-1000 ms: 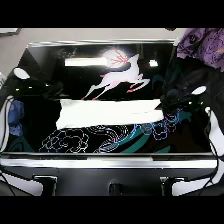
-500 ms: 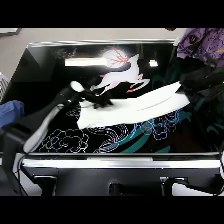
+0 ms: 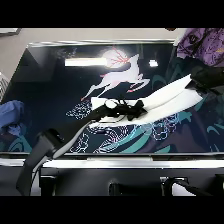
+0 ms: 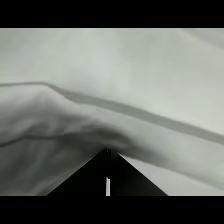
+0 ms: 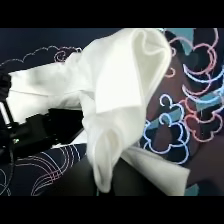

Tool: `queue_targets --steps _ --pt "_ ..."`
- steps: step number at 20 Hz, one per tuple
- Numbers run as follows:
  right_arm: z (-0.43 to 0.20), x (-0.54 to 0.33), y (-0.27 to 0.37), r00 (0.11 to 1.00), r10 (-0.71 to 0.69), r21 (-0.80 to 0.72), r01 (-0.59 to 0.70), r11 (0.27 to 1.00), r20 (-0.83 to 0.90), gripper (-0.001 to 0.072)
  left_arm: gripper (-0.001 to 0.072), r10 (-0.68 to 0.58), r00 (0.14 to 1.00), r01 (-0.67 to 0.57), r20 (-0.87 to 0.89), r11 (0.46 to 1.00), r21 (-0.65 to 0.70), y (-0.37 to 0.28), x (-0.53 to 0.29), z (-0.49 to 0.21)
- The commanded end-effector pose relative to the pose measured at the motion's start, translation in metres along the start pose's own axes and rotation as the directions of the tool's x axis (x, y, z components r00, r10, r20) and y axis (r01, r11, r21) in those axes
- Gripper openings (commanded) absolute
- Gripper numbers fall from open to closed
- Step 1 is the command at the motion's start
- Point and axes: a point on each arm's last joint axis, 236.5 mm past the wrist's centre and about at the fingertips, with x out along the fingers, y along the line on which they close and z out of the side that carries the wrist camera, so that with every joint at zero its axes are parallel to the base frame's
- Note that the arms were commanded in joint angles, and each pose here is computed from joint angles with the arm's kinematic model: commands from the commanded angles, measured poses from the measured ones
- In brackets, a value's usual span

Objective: Fold the clothes and pants, and hang the long-sleeved shirts on hangers.

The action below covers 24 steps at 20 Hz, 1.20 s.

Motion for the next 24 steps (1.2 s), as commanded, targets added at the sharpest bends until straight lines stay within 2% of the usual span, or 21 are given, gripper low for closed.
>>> queue_targets --steps 1,5,8,10,13,16,20,24 --pt "-0.003 -0.006 0.002 1.0 -0.003 0.0 0.003 1.0 0.007 0.0028 0.0017 -0.05 0.998 0.048 -0.043 0.998 -0.042 -0.012 0.031 -0.02" --pt "0.006 -0.006 0.003 0.999 0.001 0.002 -0.001 1.0 0.043 0.0028 0.0014 -0.022 0.992 0.023 -0.123 1.0 0.009 -0.006 0.012 -0.014" --pt "0.014 0.001 0.023 0.996 0.014 -0.019 -0.013 1.0 0.085 0.0027 0.0012 0.118 0.981 -0.097 -0.152 0.985 0.143 0.006 -0.046 0.018" --pt "0.012 0.014 0.047 0.996 0.033 -0.014 -0.032 0.999 0.082 0.0027 0.0013 0.257 0.964 -0.237 -0.061 0.943 0.235 0.007 -0.114 0.06" --pt "0.001 0.036 0.104 0.992 0.099 -0.039 -0.096 0.995 0.073 0.0027 0.0015 0.426 0.897 -0.441 0.115 0.849 0.29 0.002 -0.239 0.114" --pt "-0.02 0.067 0.168 0.987 0.152 -0.084 -0.146 0.986 0.061 0.0027 0.0016 0.502 0.824 -0.561 0.261 0.788 0.254 -0.007 -0.357 0.14" --pt "-0.071 0.135 0.221 0.991 0.125 -0.143 -0.13 0.981 -0.044 0.0027 0.0017 0.482 0.782 -0.577 0.395 0.8 0.167 -0.023 -0.46 0.151" --pt "-0.113 0.197 0.256 0.981 0.136 -0.157 -0.157 0.975 -0.134 0.0027 0.0017 0.48 0.757 -0.58 0.444 0.805 0.12 -0.021 -0.504 0.155"
